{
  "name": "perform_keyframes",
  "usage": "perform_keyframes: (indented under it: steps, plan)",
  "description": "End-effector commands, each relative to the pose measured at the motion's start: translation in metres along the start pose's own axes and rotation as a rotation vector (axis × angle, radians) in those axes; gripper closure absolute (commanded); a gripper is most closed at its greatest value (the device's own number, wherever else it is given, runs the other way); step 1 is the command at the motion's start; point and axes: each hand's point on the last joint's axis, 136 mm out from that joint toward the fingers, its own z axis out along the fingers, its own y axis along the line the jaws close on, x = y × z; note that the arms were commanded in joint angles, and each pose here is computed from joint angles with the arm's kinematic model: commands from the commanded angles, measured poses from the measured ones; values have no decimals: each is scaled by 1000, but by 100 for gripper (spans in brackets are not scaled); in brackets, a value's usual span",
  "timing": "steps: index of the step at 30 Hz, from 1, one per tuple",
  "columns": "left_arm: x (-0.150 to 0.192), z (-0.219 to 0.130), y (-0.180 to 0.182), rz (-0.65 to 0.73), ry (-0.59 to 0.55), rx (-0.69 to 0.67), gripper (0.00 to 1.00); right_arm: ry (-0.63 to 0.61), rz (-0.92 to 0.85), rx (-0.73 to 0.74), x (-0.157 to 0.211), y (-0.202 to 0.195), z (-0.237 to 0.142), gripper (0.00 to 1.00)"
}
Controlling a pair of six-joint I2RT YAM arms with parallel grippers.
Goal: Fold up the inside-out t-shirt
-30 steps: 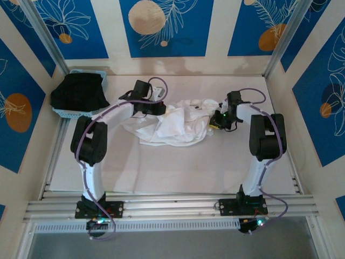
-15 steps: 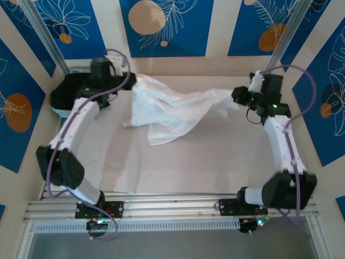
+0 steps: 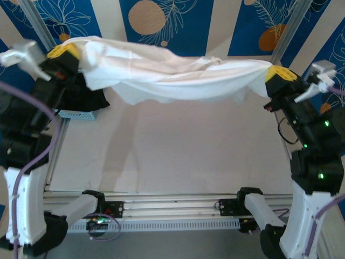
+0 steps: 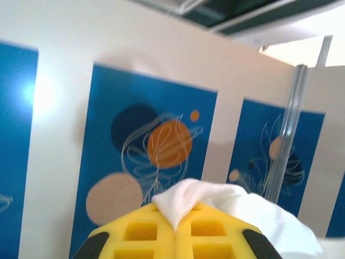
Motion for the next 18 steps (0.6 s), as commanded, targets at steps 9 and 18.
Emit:
perform_keyframes:
  steps: [9,18]
  plan:
    - [172,74,60,-108,304,-105,100,15,-19,9,53,-40,52,100]
    - [460,137,177,-176,779,-403,60,571,45,250,334,-168,218,74]
